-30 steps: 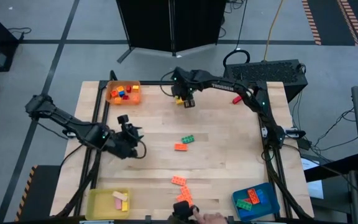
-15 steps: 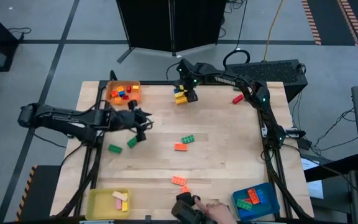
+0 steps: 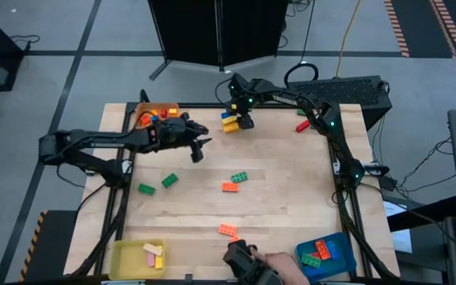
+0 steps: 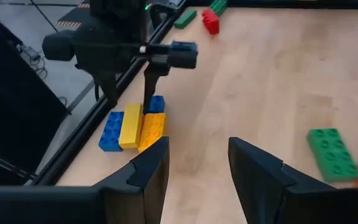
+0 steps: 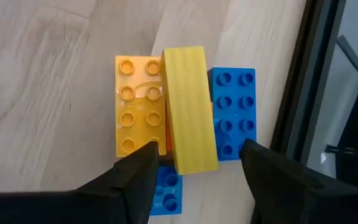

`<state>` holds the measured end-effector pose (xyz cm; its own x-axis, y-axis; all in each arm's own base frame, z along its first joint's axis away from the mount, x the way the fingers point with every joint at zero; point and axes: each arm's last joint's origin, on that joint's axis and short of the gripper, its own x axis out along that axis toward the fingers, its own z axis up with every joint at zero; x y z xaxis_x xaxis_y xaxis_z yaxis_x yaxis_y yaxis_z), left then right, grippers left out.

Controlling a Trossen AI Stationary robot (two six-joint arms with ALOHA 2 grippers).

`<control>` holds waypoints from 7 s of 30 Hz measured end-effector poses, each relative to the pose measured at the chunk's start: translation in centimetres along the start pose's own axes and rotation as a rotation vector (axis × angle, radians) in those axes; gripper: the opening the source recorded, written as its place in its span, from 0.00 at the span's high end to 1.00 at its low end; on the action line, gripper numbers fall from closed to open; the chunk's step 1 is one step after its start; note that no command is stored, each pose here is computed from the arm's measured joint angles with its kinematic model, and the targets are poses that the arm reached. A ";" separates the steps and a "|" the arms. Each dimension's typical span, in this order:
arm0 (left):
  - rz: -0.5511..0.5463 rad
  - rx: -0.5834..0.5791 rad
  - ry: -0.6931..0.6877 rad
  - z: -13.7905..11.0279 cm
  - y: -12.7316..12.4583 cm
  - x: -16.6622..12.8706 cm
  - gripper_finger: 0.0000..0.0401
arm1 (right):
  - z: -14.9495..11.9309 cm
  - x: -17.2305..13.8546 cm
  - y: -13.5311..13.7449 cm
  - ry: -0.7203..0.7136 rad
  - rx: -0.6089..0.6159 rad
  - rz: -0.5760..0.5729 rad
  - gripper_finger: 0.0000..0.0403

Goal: Sort blocks by size
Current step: Put the yellow block into the yellow bin

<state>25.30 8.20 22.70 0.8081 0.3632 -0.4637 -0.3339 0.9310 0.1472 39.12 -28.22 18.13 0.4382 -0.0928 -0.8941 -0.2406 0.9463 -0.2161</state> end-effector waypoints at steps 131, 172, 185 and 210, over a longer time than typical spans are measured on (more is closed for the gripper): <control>-0.093 0.701 -0.218 1.2 -6.7 2.2 0.89 | -0.9 -6.4 11.7 -0.300 0.431 0.736 0.59; -0.706 -0.154 0.682 -2.5 -11.4 -13.9 0.88 | 3.3 -5.5 12.9 -0.502 0.174 0.652 0.56; -0.798 -0.350 1.016 -3.7 -13.1 -16.4 0.88 | 4.2 -5.4 14.3 -0.471 0.193 0.687 0.56; -0.719 -0.337 1.284 -6.6 -18.6 -16.8 0.88 | 3.0 -4.1 15.5 -0.361 0.249 0.672 0.56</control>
<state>14.71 -15.48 22.01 -0.0582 -0.5965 -0.8005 -0.2996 0.7753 -0.5559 36.23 -12.19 19.60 0.5316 0.5875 -0.6102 -0.3711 0.8091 0.4557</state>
